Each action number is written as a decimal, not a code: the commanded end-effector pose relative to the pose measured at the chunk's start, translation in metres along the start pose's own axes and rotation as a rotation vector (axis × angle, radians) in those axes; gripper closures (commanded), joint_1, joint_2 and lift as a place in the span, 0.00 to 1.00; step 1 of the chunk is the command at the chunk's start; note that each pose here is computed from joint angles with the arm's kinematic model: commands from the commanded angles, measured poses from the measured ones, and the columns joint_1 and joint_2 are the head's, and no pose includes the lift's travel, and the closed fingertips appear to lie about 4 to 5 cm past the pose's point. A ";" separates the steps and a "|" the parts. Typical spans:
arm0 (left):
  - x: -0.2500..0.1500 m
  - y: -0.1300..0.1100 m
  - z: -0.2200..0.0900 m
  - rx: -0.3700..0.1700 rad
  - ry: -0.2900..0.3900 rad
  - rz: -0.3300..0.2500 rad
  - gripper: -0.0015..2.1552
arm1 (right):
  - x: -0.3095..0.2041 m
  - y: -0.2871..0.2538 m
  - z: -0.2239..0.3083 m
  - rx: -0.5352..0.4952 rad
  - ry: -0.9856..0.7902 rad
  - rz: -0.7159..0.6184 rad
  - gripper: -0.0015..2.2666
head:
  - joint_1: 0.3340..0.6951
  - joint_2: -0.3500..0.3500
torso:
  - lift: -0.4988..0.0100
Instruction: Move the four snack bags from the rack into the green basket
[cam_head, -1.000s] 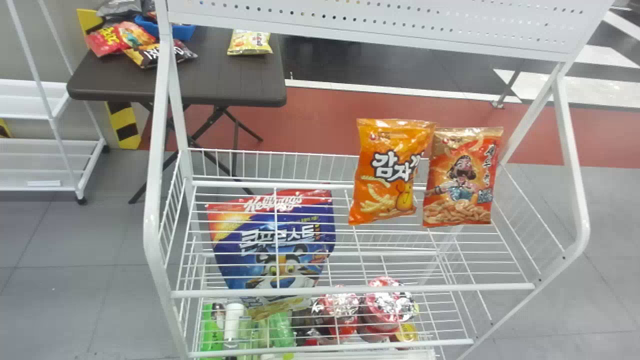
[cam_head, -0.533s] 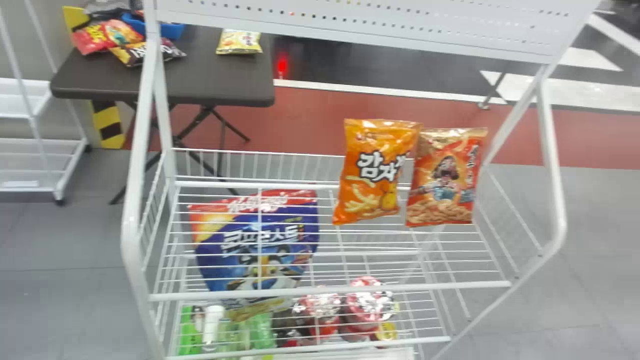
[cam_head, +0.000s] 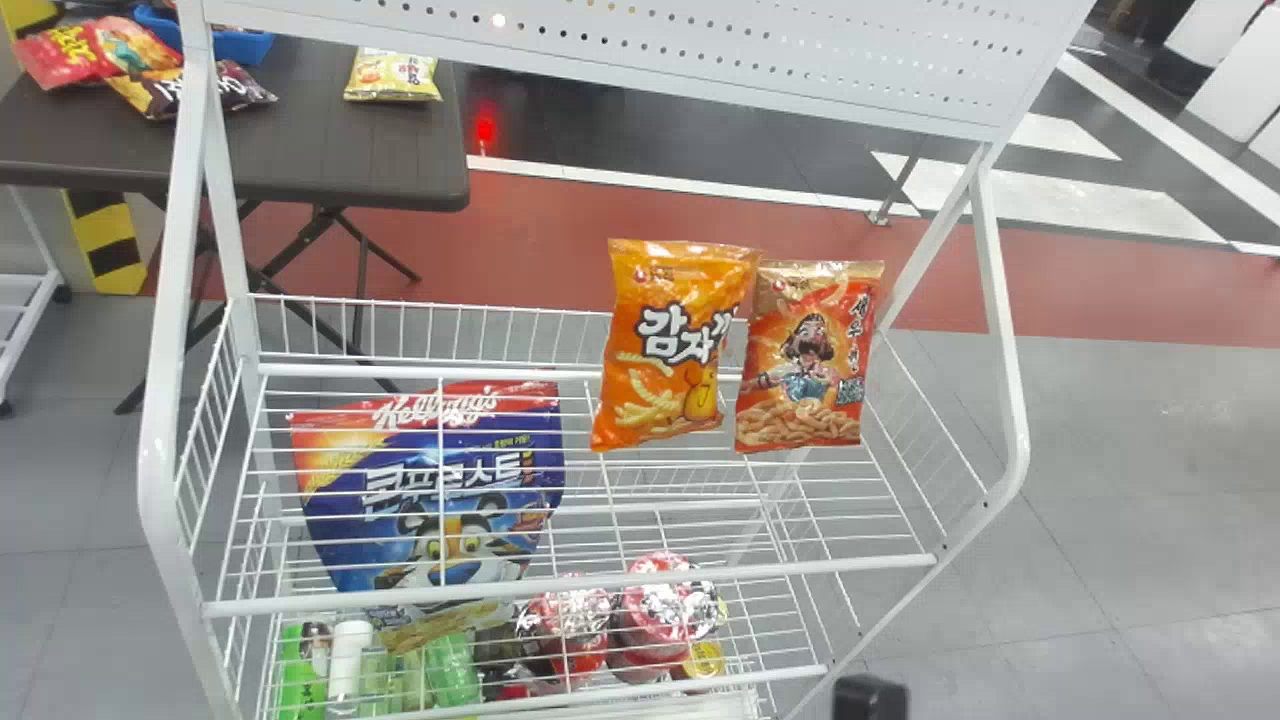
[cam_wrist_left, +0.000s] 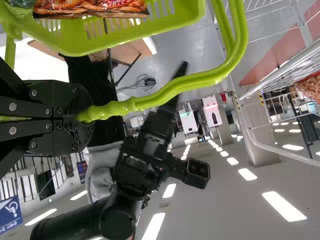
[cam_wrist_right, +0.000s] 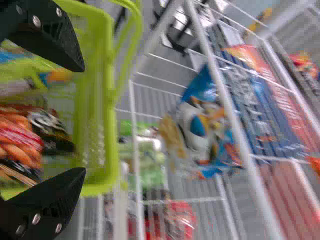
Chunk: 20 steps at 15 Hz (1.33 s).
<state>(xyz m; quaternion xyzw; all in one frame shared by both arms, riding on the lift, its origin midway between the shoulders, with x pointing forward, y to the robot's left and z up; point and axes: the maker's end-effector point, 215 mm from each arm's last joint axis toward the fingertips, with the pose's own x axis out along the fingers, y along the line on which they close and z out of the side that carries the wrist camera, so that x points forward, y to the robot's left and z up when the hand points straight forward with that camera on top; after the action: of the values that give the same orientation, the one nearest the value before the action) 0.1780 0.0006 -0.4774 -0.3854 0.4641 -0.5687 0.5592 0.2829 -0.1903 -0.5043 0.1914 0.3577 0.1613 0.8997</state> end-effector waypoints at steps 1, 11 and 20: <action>0.001 0.000 -0.001 0.000 0.004 -0.001 0.98 | -0.010 -0.020 0.080 -0.074 -0.223 -0.047 0.02 | 1.00 0.00 | 0.98; 0.008 0.000 -0.007 -0.001 0.029 0.002 0.98 | 0.058 -0.074 0.305 -0.292 -0.647 -0.252 0.03 | 1.00 0.00 | 0.98; 0.006 0.002 0.000 0.008 0.038 0.011 0.98 | 0.099 -0.085 0.316 -0.348 -0.580 -0.215 0.90 | 1.00 0.00 | 0.98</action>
<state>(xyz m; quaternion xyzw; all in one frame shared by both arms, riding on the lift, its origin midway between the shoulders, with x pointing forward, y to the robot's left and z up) 0.1769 -0.0053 -0.4799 -0.3704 0.4747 -0.5742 0.5547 0.5887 -0.2934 -0.3873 0.0347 0.0691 0.0641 0.9949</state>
